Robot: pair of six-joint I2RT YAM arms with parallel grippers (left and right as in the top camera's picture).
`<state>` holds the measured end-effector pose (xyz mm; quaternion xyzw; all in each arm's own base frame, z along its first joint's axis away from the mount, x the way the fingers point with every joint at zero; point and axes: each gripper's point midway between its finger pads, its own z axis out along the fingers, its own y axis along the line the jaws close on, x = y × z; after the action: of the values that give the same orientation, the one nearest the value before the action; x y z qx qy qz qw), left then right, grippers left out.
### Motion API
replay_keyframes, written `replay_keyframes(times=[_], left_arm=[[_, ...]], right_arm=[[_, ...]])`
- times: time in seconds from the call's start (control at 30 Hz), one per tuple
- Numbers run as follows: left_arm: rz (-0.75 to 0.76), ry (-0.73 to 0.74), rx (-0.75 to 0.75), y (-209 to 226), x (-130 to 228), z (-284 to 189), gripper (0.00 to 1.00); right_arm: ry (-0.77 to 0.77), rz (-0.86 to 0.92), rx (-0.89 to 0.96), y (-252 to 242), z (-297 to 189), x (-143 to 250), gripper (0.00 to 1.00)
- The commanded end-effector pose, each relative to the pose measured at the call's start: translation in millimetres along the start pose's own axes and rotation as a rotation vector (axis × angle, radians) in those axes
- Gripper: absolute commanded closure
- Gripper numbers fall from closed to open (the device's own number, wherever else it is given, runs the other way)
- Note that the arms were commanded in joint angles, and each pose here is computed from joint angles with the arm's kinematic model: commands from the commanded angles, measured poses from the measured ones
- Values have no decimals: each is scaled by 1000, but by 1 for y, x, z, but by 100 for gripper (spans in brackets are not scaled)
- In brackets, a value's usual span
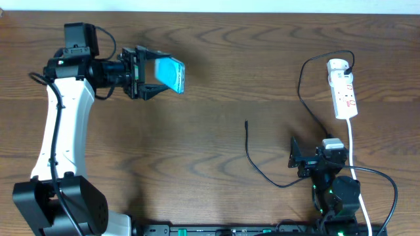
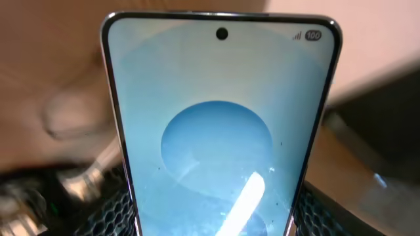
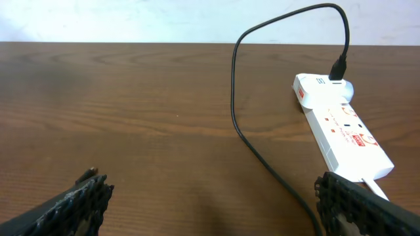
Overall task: Plug charger to phone and switch on socket
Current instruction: 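Lift the phone with the left gripper and tilt it upright, then move the right gripper over the black cable's USB-C plug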
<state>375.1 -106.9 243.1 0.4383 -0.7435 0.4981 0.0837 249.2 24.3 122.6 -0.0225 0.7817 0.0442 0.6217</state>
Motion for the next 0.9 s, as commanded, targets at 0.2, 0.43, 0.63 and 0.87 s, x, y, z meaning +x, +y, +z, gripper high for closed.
replay_keyframes(times=[0.2, 0.43, 0.63, 0.87], left_arm=[[83, -552, -445, 72, -68, -24, 93], [162, -612, -553, 82, -69, -24, 93], [162, -627, -585, 87, -68, -26, 93], [148, -616, -608, 93, -65, -28, 93]], right_arm=[[-1, 1, 9, -2, 0, 0, 1], [-1, 1, 10, -2, 0, 0, 1], [-1, 1, 10, -2, 0, 0, 1], [-12, 1, 14, -3, 0, -2, 1]])
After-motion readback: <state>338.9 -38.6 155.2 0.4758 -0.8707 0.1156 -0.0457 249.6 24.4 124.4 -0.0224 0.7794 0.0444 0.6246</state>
